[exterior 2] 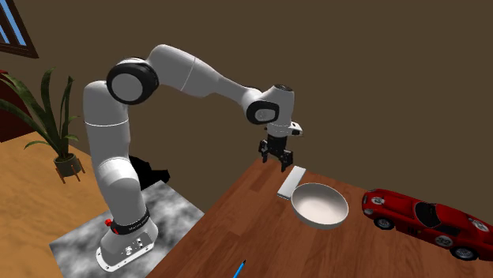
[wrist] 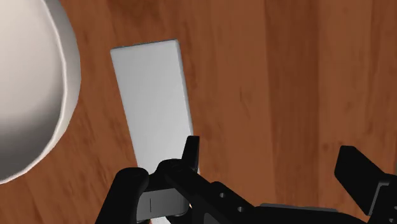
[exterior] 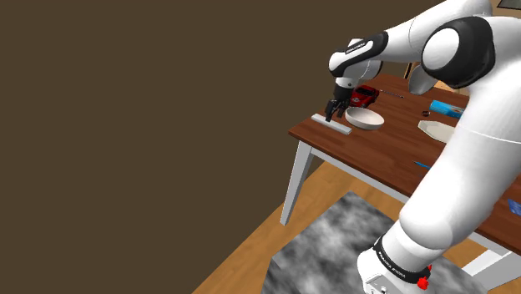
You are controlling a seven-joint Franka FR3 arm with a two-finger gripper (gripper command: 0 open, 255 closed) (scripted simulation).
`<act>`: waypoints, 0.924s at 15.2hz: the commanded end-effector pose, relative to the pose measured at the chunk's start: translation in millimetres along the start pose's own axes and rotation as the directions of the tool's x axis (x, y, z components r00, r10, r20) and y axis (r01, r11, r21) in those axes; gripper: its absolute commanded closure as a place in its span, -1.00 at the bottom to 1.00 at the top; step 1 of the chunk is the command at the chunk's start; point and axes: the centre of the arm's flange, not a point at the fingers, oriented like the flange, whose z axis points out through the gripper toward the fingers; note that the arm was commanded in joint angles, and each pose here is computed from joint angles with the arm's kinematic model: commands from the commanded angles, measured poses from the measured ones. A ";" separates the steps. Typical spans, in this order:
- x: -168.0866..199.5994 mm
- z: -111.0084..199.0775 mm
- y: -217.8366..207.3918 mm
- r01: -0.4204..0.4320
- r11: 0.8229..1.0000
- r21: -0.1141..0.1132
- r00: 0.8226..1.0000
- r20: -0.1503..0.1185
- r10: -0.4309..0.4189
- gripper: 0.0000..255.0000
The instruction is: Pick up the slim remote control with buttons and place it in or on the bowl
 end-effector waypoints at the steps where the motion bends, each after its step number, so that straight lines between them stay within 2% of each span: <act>1: 13.6 7.9 23.2 0.002 1.000 -0.003 1.000 -0.006 -0.002 -1.00; 6: 42.8 25.5 73.9 0.002 1.000 -0.009 1.000 -0.021 -0.002 -1.00; 14: 43.5 65.5 74.3 0.002 1.000 -0.009 1.000 -0.021 -0.002 -1.00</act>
